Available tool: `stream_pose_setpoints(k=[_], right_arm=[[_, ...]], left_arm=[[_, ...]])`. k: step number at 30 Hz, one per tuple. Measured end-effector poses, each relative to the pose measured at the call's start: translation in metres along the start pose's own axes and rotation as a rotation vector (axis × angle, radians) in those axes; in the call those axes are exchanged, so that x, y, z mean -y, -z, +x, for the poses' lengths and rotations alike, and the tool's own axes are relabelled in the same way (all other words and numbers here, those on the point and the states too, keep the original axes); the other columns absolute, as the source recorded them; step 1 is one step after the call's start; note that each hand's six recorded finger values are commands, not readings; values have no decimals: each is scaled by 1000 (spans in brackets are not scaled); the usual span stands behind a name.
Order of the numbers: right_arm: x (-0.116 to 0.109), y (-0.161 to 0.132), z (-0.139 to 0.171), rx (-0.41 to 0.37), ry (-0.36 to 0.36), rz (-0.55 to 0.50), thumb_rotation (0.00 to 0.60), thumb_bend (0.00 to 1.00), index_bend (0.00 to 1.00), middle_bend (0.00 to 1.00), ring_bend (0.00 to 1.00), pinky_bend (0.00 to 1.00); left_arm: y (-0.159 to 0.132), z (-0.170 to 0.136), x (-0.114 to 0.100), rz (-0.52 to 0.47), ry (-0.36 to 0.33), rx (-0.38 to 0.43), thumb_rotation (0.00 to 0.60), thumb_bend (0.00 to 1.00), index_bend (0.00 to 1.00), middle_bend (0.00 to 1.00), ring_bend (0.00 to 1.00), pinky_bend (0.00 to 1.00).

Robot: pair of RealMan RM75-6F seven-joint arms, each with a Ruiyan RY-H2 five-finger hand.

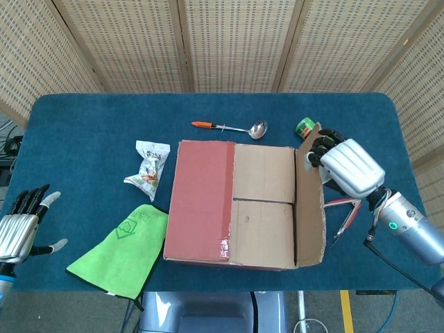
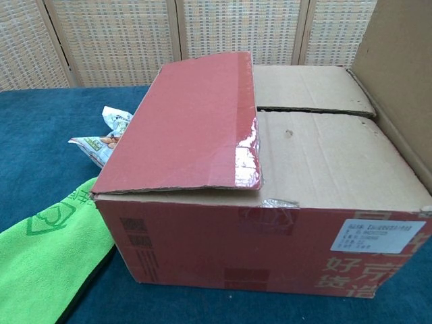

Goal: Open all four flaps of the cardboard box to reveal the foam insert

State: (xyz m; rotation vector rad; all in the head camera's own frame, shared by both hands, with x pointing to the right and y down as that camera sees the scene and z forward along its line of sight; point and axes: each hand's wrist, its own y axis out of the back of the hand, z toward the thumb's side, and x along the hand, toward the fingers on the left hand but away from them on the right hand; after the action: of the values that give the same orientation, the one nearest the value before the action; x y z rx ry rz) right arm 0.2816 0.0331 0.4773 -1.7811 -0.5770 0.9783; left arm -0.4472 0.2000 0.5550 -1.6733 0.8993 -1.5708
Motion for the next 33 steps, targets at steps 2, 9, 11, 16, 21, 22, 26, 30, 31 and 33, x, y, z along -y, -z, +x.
stream_pose_setpoints(k=[2,9,11,16,21,22,26,30,31,33], right_arm=[[-2,6,3,15,2,6,600,1000,506,512,319,170],[-6,29,16,64,-3,11,600,1000,506,503,319,171],[-4,34,20,77,-9,10,600,1000,506,500,319,171],[7,45,28,102,-29,11,600,1000,506,489,319,170],[20,51,34,129,-30,-13,600,1000,464,431,286,170],[22,52,36,137,-30,-15,600,1000,432,409,270,170],[33,56,44,177,-25,-16,600,1000,294,301,190,170],[45,58,57,239,-9,-29,600,999,187,210,103,160],[47,59,60,253,-1,-33,600,989,161,185,78,148],[50,61,66,282,18,-42,600,949,124,151,38,120]], left_arm=[[0,0,0,4,-2,0,502,134,105,0,0,0],[-3,0,1,11,1,2,503,134,105,0,0,0],[-4,1,2,12,3,4,501,134,105,0,0,0],[-6,2,2,13,5,13,503,133,105,0,0,0],[-12,3,0,-1,9,40,502,127,105,0,0,0],[-14,4,-2,-7,9,50,503,125,103,0,0,0],[-25,6,-11,-28,5,114,504,117,71,0,0,0],[-38,11,-22,-34,-4,192,504,98,66,0,0,0],[-41,12,-25,-32,-5,209,504,87,66,0,0,0],[-48,15,-31,-28,-7,244,503,67,66,0,0,0]])
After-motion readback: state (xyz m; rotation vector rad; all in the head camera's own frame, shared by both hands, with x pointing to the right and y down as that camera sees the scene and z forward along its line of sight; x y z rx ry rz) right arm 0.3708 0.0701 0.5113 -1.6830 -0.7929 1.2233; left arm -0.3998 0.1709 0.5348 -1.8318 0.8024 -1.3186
